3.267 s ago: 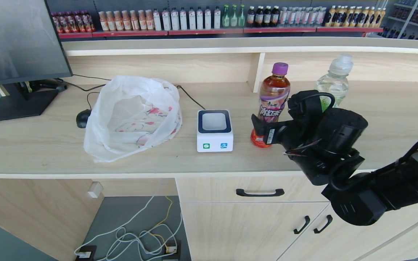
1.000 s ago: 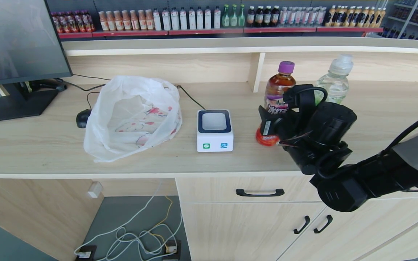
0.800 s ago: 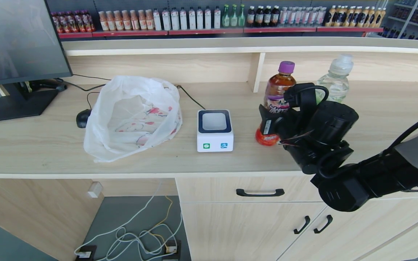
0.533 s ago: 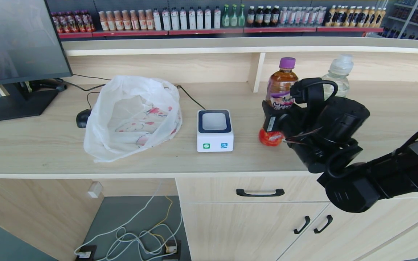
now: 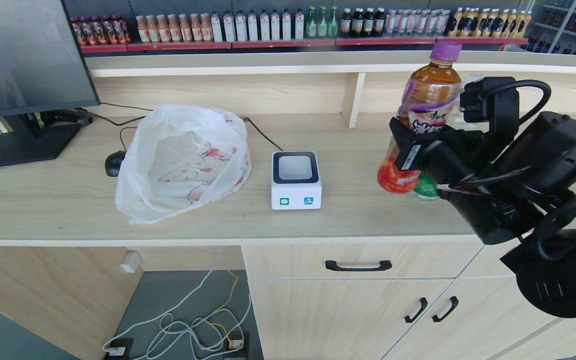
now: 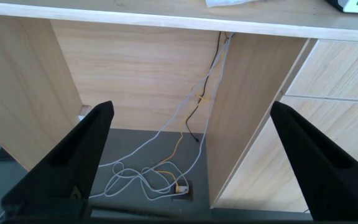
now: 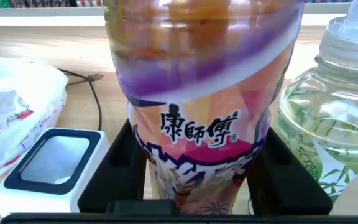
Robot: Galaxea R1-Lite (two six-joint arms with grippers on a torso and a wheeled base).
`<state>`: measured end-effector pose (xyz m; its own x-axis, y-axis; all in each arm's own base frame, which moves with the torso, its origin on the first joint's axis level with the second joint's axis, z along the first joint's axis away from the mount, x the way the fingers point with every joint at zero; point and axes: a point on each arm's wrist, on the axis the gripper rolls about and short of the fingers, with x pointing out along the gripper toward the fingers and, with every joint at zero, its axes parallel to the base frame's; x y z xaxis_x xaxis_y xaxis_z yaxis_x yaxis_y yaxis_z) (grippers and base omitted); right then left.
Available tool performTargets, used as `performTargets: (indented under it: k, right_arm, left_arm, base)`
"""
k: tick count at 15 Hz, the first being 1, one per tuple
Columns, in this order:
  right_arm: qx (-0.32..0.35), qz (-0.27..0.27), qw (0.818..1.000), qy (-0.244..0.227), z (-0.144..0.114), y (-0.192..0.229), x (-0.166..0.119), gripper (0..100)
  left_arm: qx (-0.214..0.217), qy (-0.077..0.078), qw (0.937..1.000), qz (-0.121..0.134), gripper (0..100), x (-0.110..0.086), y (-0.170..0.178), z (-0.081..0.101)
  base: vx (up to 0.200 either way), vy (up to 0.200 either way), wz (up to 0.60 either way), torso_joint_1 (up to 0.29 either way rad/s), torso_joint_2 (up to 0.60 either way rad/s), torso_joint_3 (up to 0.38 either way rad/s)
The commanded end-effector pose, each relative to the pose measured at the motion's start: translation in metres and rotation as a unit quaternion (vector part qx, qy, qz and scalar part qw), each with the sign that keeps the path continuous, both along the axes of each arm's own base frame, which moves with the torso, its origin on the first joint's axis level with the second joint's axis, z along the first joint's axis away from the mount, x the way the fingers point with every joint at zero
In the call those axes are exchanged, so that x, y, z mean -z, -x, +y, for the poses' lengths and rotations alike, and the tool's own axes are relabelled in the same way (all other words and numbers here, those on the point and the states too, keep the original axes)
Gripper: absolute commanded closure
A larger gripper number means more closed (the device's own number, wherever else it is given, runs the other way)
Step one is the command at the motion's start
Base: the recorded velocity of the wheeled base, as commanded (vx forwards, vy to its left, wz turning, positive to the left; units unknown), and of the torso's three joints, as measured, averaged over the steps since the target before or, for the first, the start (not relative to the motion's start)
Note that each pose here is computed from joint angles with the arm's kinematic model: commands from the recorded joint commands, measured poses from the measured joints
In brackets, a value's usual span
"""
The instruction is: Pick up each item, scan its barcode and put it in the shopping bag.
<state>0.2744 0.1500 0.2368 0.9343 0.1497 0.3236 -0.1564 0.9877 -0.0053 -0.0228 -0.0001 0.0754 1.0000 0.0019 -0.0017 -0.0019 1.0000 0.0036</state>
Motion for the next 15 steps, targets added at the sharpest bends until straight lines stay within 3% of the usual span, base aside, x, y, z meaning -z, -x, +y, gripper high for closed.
performTargets:
  k: [1,4,9,15]
  right_arm:
    - [-0.02,-0.002,1.0,-0.001,-0.012,0.043,-0.006,100]
    - [-0.024,0.02,0.999,0.013,-0.038,0.087,0.01,100]
    - [-0.047,0.022,0.998,0.025,-0.058,0.134,0.023,100]
    - [-0.095,0.014,0.991,0.088,-0.038,0.146,0.029,100]
  left_arm:
    - [-0.001,0.0,1.0,0.0,0,0.0,0.0,0.0]
    - [-0.001,0.0,1.0,0.0,0,0.0,0.0,0.0]
    - [-0.001,0.0,1.0,0.0,0,0.0,0.0,0.0]
    - [-0.001,0.0,1.0,0.0,0,0.0,0.0,0.0]
  base:
    - [0.0,0.0,0.0,0.0,0.0,0.0]
    - [0.0,0.0,0.0,0.0,0.0,0.0]
    - [0.0,0.0,0.0,0.0,0.0,0.0]
    - [0.0,0.0,0.0,0.0,0.0,0.0]
